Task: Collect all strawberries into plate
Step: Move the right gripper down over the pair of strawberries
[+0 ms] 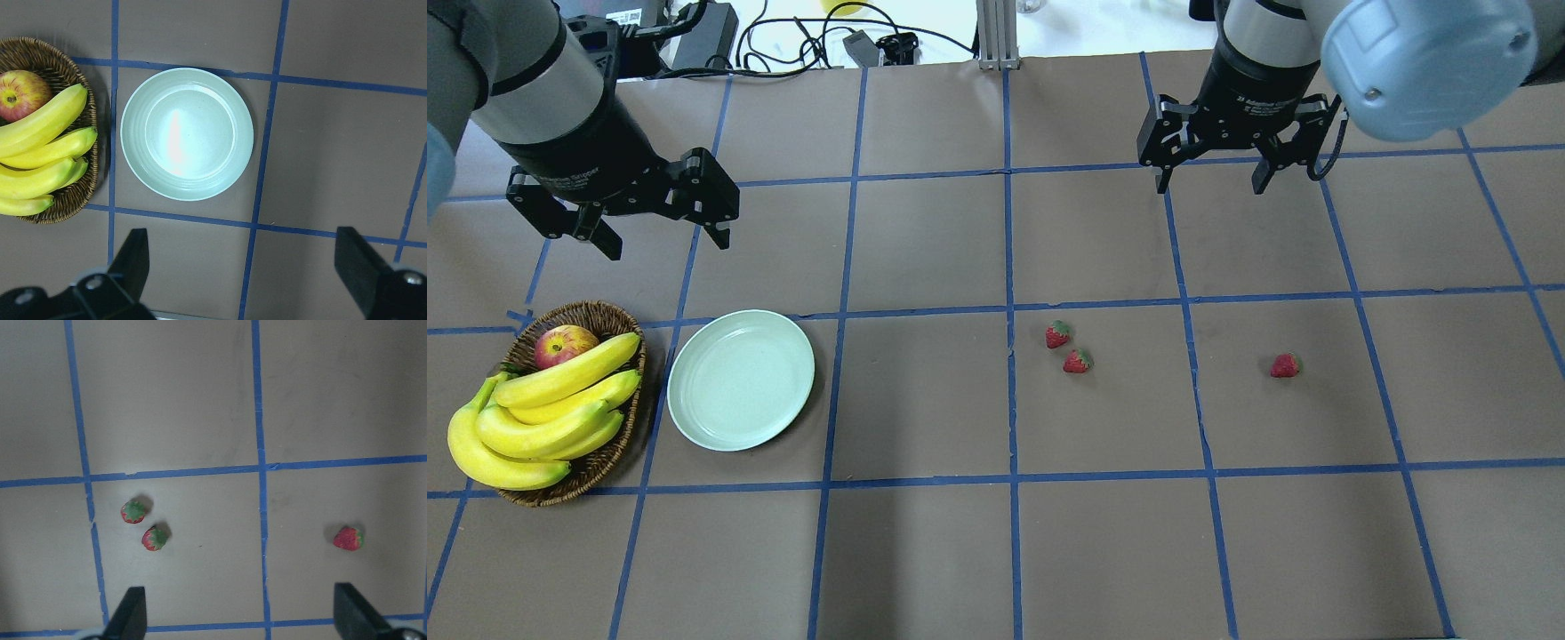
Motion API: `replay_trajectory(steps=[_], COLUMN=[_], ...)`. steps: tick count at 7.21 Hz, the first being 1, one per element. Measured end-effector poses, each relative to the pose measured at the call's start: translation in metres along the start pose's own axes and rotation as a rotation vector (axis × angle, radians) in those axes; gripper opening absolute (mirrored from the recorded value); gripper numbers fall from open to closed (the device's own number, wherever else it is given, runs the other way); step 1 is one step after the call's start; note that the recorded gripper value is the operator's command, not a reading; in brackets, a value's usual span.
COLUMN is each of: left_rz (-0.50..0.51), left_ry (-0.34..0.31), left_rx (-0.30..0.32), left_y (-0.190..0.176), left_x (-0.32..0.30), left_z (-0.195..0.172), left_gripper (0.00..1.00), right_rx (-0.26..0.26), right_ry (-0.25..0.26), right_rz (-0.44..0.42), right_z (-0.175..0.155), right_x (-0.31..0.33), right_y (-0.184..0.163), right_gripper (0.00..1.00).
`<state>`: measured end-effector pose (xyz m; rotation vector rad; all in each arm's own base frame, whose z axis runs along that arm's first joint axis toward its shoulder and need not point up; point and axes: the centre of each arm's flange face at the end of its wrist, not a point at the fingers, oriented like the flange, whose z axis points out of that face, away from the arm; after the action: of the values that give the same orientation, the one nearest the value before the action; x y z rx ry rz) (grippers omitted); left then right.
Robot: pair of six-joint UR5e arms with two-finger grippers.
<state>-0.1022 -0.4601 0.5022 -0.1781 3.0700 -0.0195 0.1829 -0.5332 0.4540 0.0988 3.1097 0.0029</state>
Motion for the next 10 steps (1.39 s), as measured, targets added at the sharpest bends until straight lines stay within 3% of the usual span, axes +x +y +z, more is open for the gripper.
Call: replay_trajectory(steps=[2,4,7,10], left_rz=[0.001,0.001,0.001,0.002], left_ry=[-0.002,-0.002,-0.002,-0.001], left_rx=[-0.001,-0.003,-0.003,-0.005], left_y=[0.000,0.000,0.000,0.000], left_x=[0.000,0.000,0.000,0.000], left_z=[0.001,0.001,0.002,0.002], left_gripper=[1.00,1.00,1.00,1.00], right_rx=[0.007,0.000,0.036,0.003], right_ry=[-0.031,-0.026,-0.035,-0.022], right_rz=[0.041,0.053,0.030,0.014], right_z=[0.044,0.109,0.209,0.255], right_x=[-0.063,-0.103,-0.106,-0.106], right_y=[-0.007,-0.006,0.012,0.017], right_gripper=[1.00,1.00,0.94,0.90])
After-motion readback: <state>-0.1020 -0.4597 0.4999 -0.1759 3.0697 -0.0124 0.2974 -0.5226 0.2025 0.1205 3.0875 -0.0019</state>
